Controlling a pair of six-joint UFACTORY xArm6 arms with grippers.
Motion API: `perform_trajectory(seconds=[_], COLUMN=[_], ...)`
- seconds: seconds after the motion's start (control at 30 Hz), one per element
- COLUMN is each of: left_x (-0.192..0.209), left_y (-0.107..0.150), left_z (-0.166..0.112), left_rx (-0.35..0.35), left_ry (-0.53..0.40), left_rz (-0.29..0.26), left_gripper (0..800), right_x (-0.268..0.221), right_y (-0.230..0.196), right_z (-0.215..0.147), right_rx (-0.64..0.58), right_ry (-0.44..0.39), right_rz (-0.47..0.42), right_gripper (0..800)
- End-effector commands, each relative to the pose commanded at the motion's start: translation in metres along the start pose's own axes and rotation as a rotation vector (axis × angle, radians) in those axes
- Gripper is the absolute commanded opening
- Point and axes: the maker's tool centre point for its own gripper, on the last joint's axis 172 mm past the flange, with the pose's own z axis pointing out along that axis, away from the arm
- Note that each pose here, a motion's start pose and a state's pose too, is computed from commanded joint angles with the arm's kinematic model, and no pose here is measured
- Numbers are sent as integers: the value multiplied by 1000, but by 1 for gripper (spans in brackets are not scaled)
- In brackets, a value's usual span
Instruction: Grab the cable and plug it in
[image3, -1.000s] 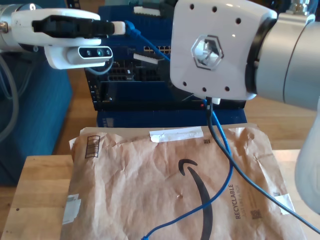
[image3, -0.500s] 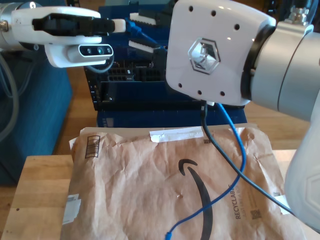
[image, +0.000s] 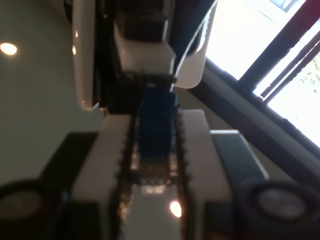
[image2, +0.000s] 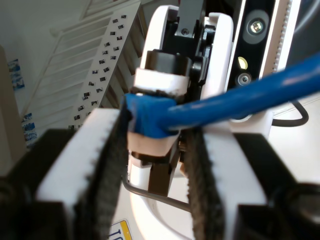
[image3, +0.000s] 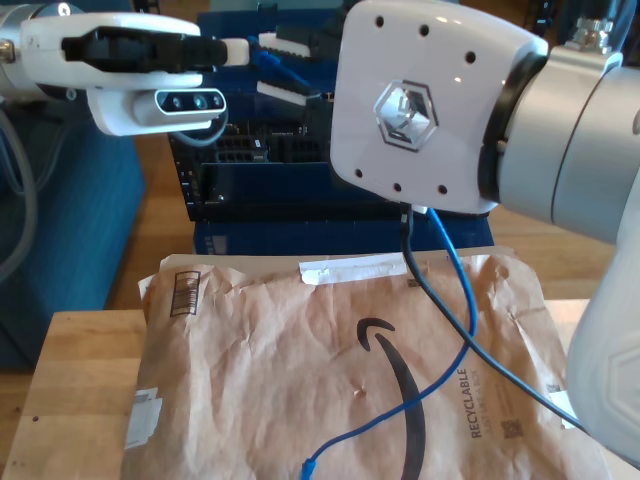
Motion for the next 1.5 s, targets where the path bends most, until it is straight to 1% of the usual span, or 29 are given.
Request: perform_trajectory(seconds=[0.07, 0.1, 0.13, 0.17, 0.2, 0.23, 0.37, 0.43, 0.5, 0.57, 0.6, 0.63, 0.67, 0.73, 0.77, 0.87, 0.93, 0.97, 1.03, 1.1, 1.13, 1.17, 1.2, 1.27, 1.33, 1.37, 1.4, 1.43, 1.5], left_x=[0, 0, 1, 1, -3, -7, -8, -9, -10, -11, -13, -16, -20, -24, -22, -9, 5, 15, 39, 68, 82, 95, 107, 127, 148, 163, 180, 193, 213], left_y=[0, 0, -2, -6, -10, -11, -12, -11, -11, -11, -11, -7, -3, 6, 11, 24, 33, 38, 41, 40, 38, 35, 31, 17, 2, -7, -14, -21, -35], left_z=[0, 0, 1, 1, 2, 1, 0, 0, 1, 0, 0, -7, -18, -38, -47, -71, -88, -96, -109, -122, -128, -135, -143, -163, -183, -189, -193, -192, -188], left_rx=[2, 2, 10, 25, 38, 41, 35, 30, 26, 17, 2, -32, -72, -155, -194, -300, -383, -427, -507, -562, -589, -607, -621, -653, -671, -671, -664, -656, -638], left_ry=[-1, -1, 0, -2, -14, -27, -27, -26, -22, -21, -22, -34, -52, -78, -78, -58, -29, 3, 106, 218, 273, 319, 364, 452, 533, 573, 605, 641, 713], left_rz=[-1, -1, -3, 3, 16, 28, 29, 30, 29, 34, 40, 45, 54, 61, 53, 13, -26, -51, -107, -178, -204, -213, -204, -140, -101, -110, -132, -140, -122], left_gripper=[22, 33, 68, 239, 455, 461, 479, 541, 557, 692, 707, 736, 793, 798, 798, 799, 799, 799, 799, 799, 799, 799, 799, 799, 799, 799, 799, 799, 799], right_x=[1, 2, 2, 2, 2, 2, 3, 3, 5, 7, 9, 10, 12, 19, 23, 40, 64, 74, 90, 99, 103, 109, 116, 135, 153, 162, 169, 175, 182], right_y=[-2, -2, -1, -1, -1, -1, 1, 0, 0, 2, 3, 4, 5, 12, 15, 13, 11, 8, 11, 18, 24, 27, 32, 43, 50, 54, 57, 60, 67], right_z=[-1, -1, -1, -1, -1, -1, 0, -1, 0, 0, 0, 0, 0, 0, 0, -12, -22, -29, -36, -39, -40, -41, -44, -48, -51, -53, -54, -56, -57], right_rx=[9, 12, 12, 11, 11, 11, 8, 10, 10, 8, 6, 5, 4, -4, -6, 14, 33, 45, 51, 46, 40, 39, 36, 27, 20, 16, 12, 10, 0], right_ry=[2, 4, 5, 6, 6, 6, 6, 7, 11, 15, 19, 21, 23, 38, 46, 77, 127, 148, 184, 200, 207, 220, 234, 275, 313, 333, 349, 364, 378], right_rz=[2, 3, 5, 5, 6, 8, 8, 8, 18, 25, 25, 26, 24, 25, 23, 27, 38, 41, 49, 53, 53, 56, 60, 69, 80, 84, 88, 92, 98], right_gripper=[54, 38, 17, 7, 3, 3, 2, 2, 2, 2, 2, 2, 2, 2, 2, 1, 1, 1, 1, 1, 1, 1, 1, 1, 1, 1, 1, 1, 0])
